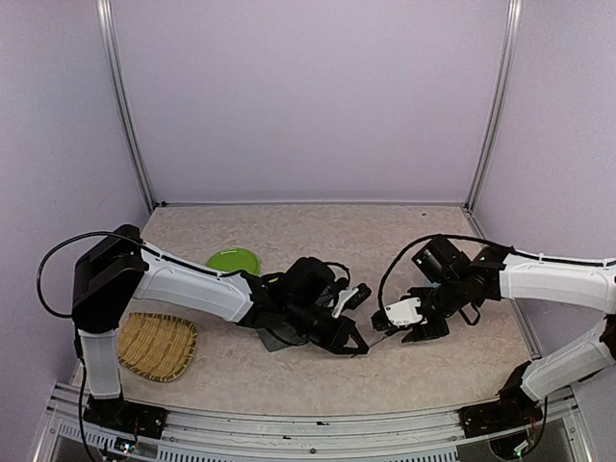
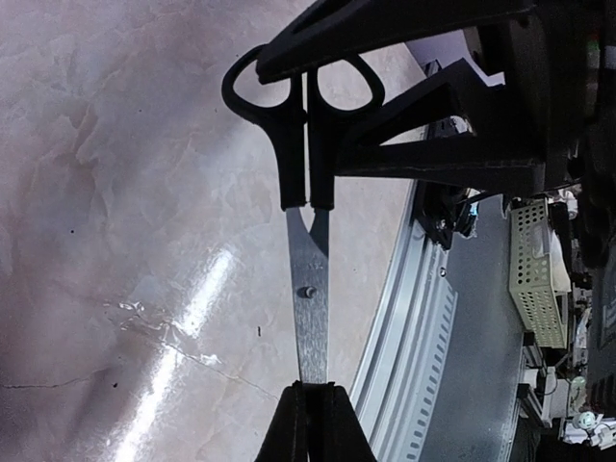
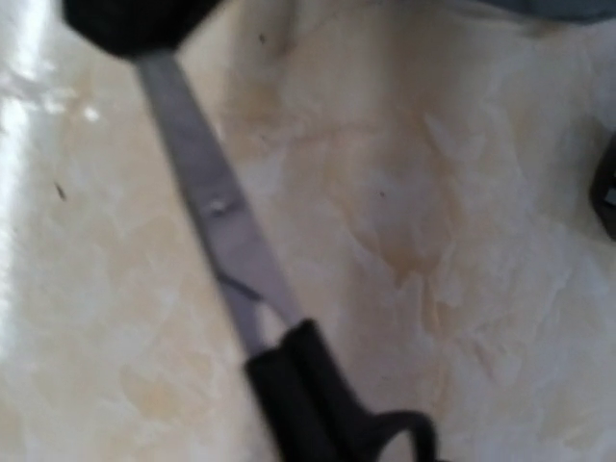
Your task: Sort the hair-cutting tools
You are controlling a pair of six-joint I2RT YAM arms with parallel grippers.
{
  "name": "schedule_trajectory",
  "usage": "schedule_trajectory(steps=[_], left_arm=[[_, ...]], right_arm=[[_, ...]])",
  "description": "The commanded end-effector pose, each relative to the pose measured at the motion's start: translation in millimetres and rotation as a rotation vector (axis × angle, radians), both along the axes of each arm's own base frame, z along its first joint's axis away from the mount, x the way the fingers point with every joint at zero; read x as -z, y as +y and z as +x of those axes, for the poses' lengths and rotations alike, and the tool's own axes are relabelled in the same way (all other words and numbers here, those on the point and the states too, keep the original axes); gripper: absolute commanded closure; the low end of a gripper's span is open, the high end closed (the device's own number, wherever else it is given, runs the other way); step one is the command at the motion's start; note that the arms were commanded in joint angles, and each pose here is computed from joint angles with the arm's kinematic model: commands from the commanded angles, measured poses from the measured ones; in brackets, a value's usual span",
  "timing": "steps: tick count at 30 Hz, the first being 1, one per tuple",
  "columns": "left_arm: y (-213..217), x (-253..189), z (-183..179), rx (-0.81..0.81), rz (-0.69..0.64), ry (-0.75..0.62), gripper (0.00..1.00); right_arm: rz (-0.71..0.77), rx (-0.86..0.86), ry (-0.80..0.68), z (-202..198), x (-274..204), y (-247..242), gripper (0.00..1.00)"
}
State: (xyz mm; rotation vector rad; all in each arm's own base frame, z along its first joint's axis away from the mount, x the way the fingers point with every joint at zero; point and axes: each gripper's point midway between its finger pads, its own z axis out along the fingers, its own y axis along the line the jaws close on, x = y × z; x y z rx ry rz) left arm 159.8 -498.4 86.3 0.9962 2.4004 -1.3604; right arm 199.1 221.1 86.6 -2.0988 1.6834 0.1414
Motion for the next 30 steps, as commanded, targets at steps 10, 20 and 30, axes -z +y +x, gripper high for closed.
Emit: schedule_trajectory(steps=[10, 20, 30], left_arm=[[-2, -36, -8, 0.055, -0.094, 0.025, 0.85], [82, -98, 55, -0.223, 0.12, -0.329, 0.62], [209, -72, 77, -0.546, 0.26, -0.2, 0.62]], right_arm=[[0.006, -0.034, -0.112, 10, -22, 3, 0.96], [0.103, -0.09, -0.073, 19, -75, 38, 1.0], [0.368, -0.159, 0.065, 50, -140, 134, 1.0]])
